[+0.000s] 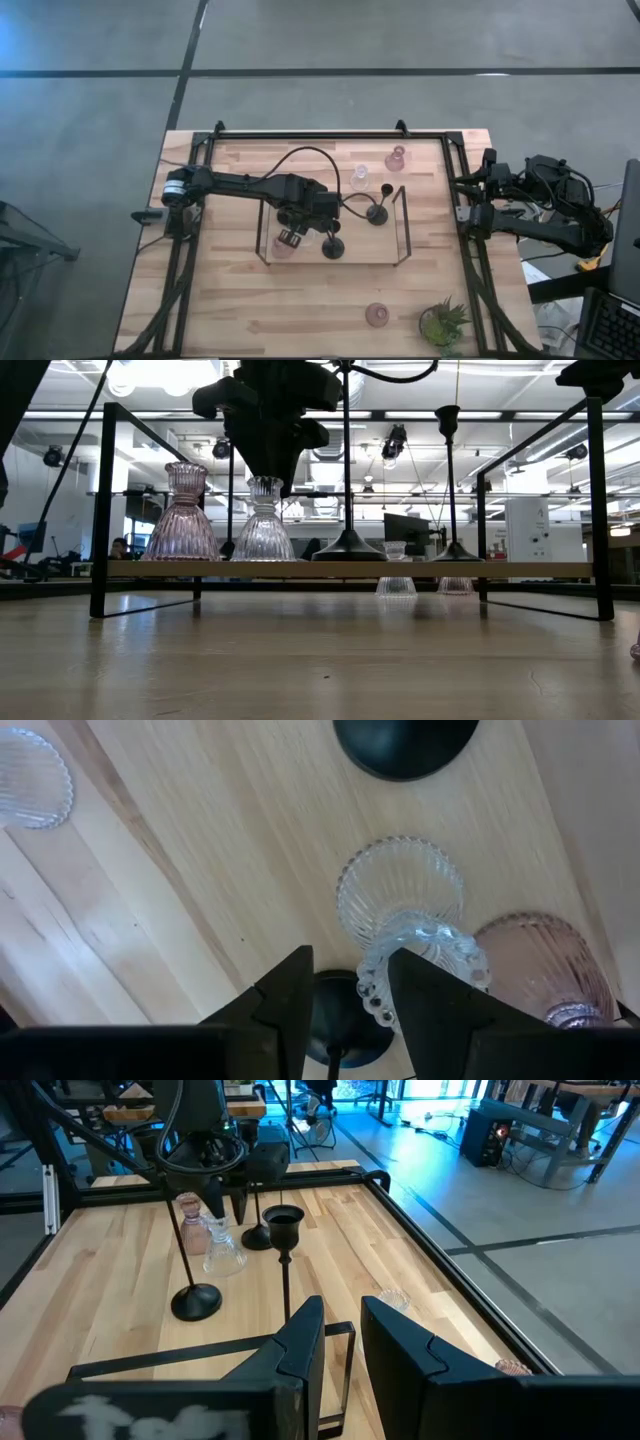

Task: Pick & Place candle stick holders
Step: Put the left transparent glass candle holder on the shelf, then put the bottom pink glass candle holder on the shelf

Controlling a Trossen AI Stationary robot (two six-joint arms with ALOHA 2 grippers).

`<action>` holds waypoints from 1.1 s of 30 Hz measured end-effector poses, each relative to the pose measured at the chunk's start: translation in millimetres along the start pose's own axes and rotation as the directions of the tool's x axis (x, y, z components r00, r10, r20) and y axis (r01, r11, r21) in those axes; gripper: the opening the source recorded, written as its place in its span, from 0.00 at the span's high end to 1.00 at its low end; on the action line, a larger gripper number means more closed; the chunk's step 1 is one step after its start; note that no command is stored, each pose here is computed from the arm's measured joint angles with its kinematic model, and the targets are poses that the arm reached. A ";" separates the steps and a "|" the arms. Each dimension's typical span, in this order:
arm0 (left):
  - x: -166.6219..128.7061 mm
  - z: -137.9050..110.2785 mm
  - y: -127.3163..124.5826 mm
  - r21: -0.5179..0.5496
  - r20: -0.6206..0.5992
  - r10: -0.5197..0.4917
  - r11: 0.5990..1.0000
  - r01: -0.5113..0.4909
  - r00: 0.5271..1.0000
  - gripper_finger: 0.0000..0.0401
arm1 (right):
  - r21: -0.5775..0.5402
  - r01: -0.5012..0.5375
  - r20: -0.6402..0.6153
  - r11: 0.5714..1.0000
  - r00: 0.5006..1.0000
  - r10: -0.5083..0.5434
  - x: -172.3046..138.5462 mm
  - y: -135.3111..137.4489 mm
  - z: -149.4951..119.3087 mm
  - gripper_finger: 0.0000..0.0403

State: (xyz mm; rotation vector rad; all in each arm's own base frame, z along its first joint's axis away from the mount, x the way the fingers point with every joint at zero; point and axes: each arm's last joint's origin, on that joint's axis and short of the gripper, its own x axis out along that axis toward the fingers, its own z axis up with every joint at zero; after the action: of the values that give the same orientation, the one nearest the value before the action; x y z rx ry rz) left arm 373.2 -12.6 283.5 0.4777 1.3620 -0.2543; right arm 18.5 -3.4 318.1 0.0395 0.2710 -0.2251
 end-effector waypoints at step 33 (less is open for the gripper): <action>-17.5 0.7 3.3 -0.047 0.014 0.053 0.998 -0.052 0.999 0.66 | 0.000 0.000 -0.001 1.000 1.000 0.000 0.1 0.0 -0.1 0.84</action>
State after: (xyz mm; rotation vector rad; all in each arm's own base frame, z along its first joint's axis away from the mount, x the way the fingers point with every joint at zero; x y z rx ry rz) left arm 371.8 -11.7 301.3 0.4713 1.3356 -0.1828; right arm 18.6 -3.5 318.0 0.0397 0.2717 -0.2254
